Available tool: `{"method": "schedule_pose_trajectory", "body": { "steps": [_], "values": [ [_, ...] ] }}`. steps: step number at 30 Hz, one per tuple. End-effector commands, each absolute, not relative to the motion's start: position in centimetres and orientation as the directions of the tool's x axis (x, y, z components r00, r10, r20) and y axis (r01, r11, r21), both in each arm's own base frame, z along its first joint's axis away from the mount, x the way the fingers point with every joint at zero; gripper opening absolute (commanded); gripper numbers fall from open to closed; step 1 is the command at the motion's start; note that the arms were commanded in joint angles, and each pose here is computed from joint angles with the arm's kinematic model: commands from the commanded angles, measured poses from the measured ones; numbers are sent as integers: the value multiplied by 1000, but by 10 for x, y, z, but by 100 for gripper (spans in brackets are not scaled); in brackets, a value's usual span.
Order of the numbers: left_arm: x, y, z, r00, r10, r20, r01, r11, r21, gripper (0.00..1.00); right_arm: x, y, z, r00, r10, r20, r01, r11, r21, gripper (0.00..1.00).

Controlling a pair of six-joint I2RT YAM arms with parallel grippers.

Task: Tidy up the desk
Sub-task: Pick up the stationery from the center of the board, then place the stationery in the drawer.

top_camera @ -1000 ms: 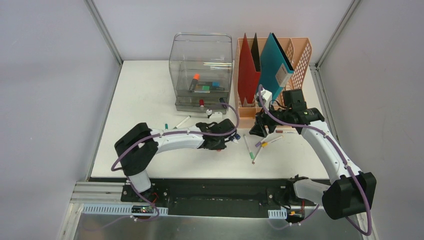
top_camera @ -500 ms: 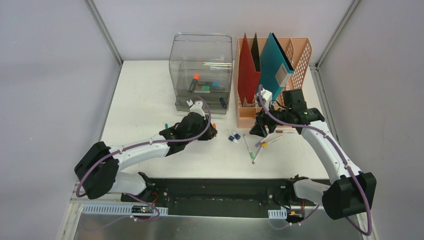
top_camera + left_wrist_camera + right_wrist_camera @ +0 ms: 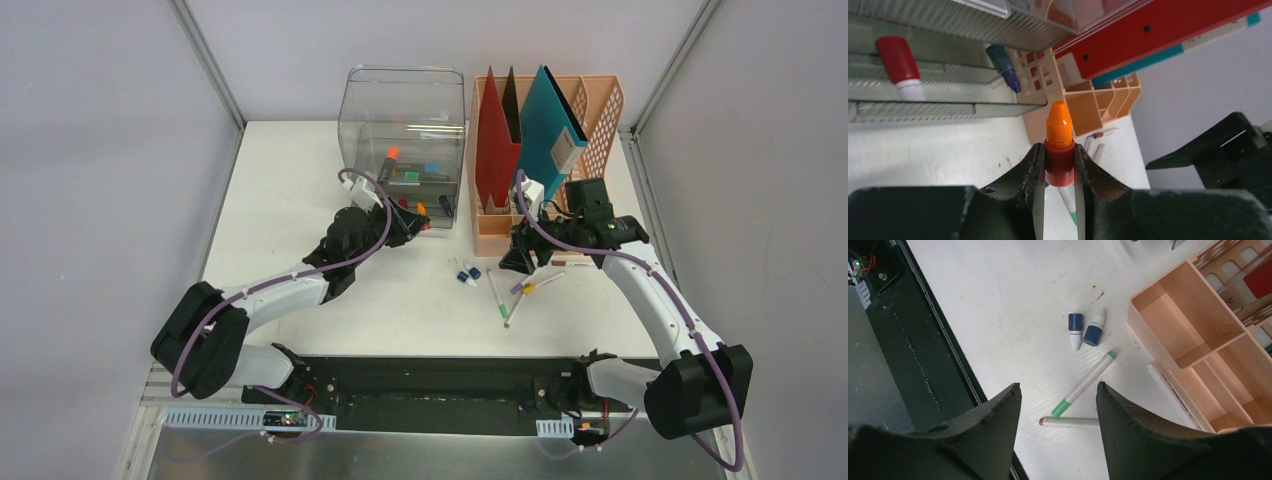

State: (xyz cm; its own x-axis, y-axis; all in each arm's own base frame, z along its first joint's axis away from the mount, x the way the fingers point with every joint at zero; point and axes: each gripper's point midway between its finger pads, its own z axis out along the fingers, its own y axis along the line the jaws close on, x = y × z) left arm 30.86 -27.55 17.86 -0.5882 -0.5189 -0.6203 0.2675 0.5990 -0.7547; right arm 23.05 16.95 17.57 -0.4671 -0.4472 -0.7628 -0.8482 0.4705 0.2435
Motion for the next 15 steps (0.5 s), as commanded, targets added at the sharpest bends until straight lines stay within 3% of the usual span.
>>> {"method": "schedule_pose_trajectory", "body": {
  "steps": [1,4,10,15],
  "values": [
    [326,-285,225,-531,-645,-549,339,432,-836,0,235,169,188,-409,-447,-795,-867,462,187,59],
    [341,-280,221,-511,-687,-517,266,445,-855,0,234,169,190,-405,-446,-798,-869,460,184,59],
    [371,-248,197,-407,-816,-411,-79,480,-874,0,233,168,191,-398,-446,-802,-870,460,176,59],
    [381,-239,186,-357,-871,-338,-253,439,-862,0,234,168,191,-397,-448,-801,-871,460,174,59]
  ]
}}
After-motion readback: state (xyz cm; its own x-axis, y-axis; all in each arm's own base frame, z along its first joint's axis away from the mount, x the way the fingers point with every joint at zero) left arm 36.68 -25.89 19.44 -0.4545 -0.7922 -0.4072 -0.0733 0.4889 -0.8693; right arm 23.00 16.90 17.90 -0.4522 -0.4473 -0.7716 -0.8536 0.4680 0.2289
